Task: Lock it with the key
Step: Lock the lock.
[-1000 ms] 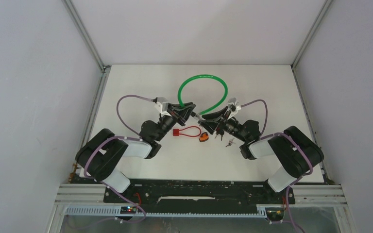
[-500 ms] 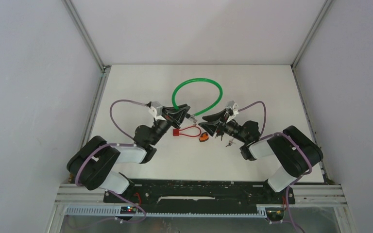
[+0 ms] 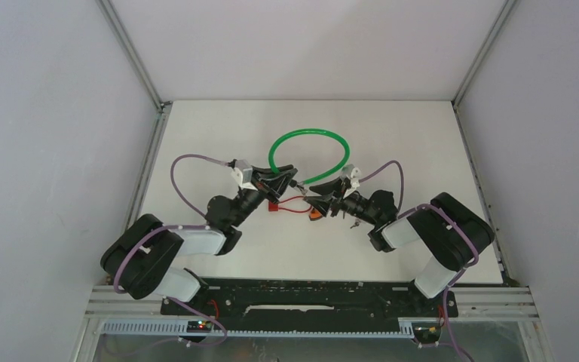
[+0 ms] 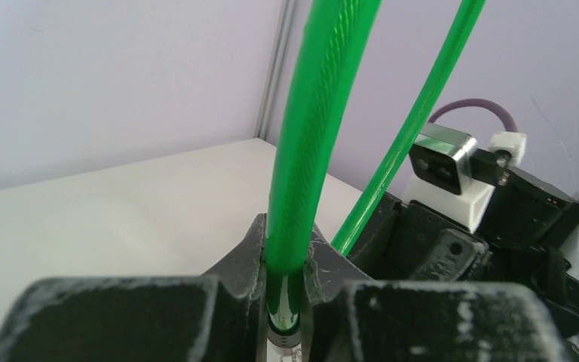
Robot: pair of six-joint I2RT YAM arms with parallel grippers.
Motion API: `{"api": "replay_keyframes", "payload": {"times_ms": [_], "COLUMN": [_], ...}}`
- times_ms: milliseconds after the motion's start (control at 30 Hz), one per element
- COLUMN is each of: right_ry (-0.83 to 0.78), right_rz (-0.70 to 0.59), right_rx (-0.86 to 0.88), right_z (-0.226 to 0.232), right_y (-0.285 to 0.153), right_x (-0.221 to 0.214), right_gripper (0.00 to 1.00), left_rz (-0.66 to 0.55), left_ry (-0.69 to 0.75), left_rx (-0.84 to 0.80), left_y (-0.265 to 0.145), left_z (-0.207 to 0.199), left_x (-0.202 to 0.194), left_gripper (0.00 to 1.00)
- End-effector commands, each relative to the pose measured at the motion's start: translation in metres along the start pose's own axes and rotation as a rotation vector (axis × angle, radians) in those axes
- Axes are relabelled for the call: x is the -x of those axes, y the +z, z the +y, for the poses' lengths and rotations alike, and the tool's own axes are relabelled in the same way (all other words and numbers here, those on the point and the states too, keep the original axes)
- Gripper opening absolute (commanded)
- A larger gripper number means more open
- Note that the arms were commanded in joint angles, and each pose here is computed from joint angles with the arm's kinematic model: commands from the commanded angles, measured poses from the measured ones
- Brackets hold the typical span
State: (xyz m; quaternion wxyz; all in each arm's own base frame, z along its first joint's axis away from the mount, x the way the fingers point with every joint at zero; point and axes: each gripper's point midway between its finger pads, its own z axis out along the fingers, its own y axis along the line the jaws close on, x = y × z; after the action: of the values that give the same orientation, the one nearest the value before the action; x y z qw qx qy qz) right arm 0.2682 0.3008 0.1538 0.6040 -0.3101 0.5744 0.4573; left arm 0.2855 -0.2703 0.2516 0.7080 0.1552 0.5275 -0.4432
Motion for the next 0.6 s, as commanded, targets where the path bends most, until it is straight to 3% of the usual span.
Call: {"api": "replay_keyframes", "payload": {"times_ms": [0,567], "right_ry": [-0.081,-0.097], "right_rz": [-0.045,-0.041], "right_rx": [-0.012,0.045], "right_z": [-0.007,0.009], "right_y": [0.005,0.011], "right_x": [0.012,0.009], "right_gripper": [0.43,0.36], "left_rz": [-0.122,-0.099], "left_ry": [0.048,0.017], "left_rx": [-0.112,-0.18], "left_y": [0.0,0.007], "left_z": [-0.024,-0.035], "left_x": [0.039,0.034], "left_gripper": [0.0,0.0]}}
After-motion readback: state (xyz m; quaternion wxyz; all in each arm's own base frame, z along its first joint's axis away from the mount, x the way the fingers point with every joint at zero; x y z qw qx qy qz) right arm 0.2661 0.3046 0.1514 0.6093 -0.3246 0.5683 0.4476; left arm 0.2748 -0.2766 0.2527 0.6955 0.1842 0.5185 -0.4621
